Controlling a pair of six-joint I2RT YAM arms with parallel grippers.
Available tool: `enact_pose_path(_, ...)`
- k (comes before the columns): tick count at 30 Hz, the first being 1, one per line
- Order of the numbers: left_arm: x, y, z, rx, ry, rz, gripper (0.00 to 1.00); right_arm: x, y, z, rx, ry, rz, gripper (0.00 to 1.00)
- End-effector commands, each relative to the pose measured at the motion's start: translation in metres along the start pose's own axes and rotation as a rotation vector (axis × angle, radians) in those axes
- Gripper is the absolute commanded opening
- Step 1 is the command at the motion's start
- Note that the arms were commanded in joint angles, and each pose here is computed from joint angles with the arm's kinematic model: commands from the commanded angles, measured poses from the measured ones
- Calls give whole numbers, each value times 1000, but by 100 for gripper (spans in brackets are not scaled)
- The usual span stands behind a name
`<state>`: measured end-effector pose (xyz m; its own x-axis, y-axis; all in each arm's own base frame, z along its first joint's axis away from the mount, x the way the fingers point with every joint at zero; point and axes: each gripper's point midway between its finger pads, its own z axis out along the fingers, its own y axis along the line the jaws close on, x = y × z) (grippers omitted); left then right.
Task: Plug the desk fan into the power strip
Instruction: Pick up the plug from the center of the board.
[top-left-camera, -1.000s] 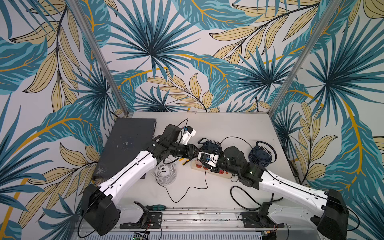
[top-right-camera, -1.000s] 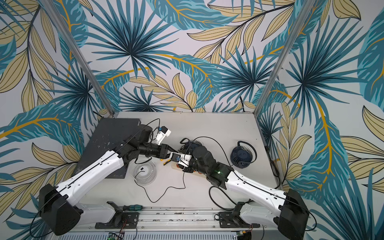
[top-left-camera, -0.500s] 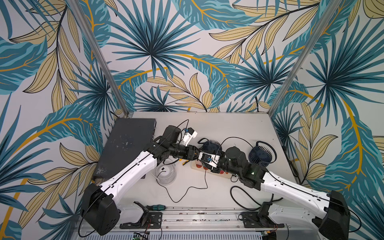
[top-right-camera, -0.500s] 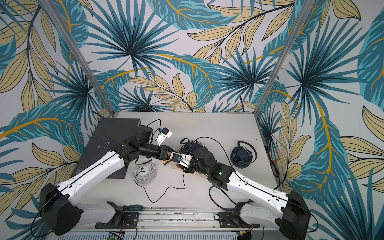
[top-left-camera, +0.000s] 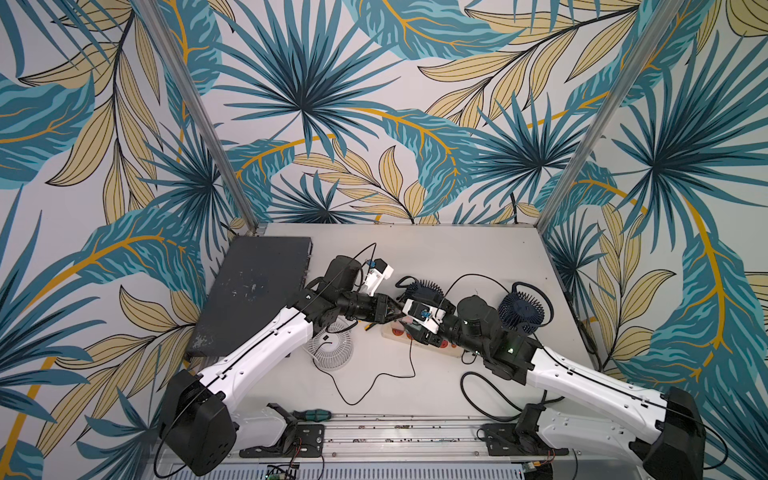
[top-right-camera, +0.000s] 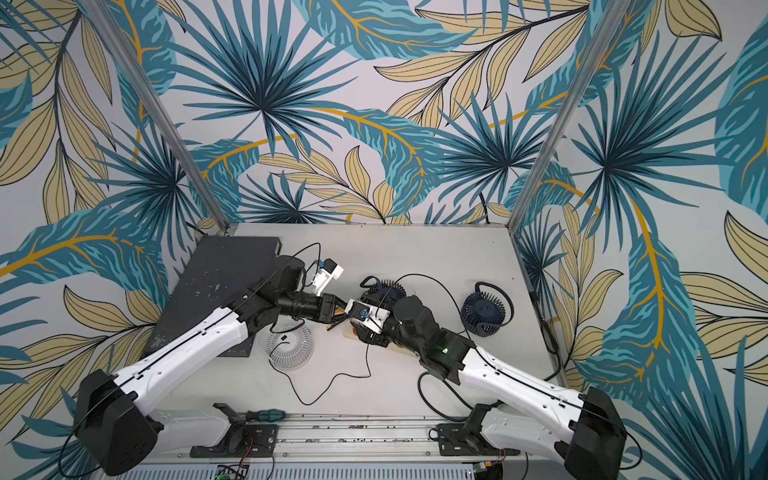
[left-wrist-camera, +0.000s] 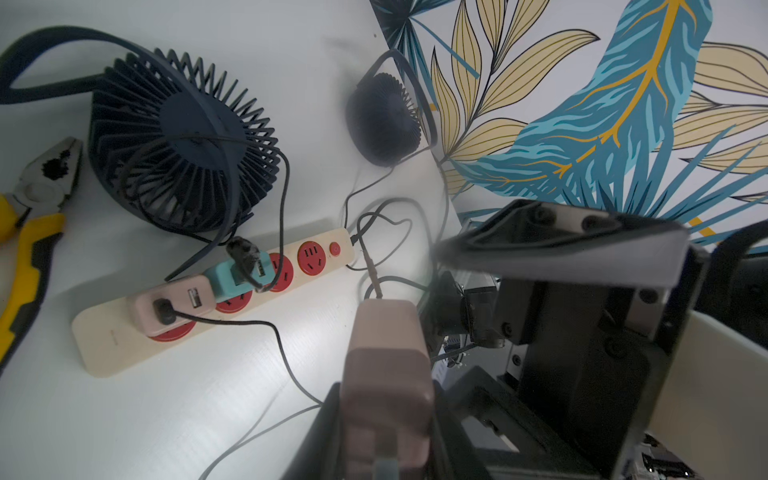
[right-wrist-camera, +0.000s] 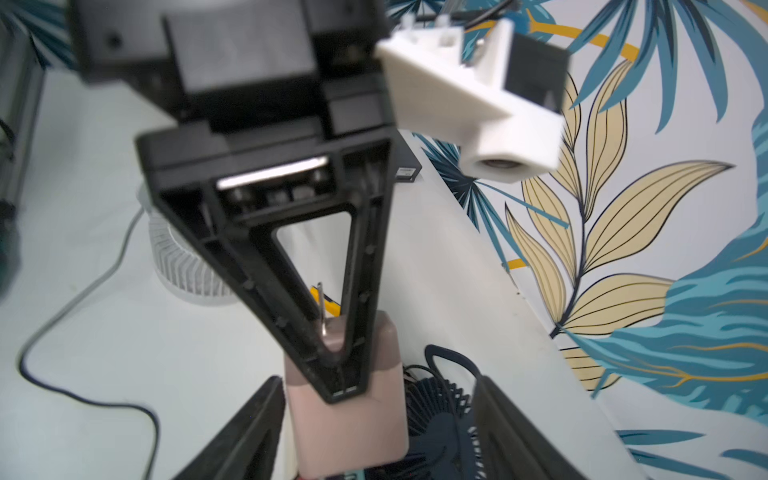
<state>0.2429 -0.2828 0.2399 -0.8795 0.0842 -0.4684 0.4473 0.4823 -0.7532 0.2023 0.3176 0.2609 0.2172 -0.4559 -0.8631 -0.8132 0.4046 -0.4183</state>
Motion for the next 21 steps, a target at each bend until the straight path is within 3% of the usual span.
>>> enact_pose_path(1, -28, -11, -23, -3, -192, -5, 9, -24, -29, -21, 121, -112, 227, 87)
enact_pose_path(7, -60, -38, -58, 72, -446, -5, 9, -31, -51, -41, 99, -154, 695, 100)
enact_pose_path(14, -78, -77, -101, 198, -636, 11, 9, -50, -40, -50, -170, -254, 1187, 99)
enact_pose_path(17, -77, -93, -105, 265, -629, 29, 9, -74, -40, -55, -301, -340, 1274, 98)
enact_pose_path(21, -69, -109, -101, 321, -564, 66, 10, -104, -46, -60, -397, -374, 1270, 97)
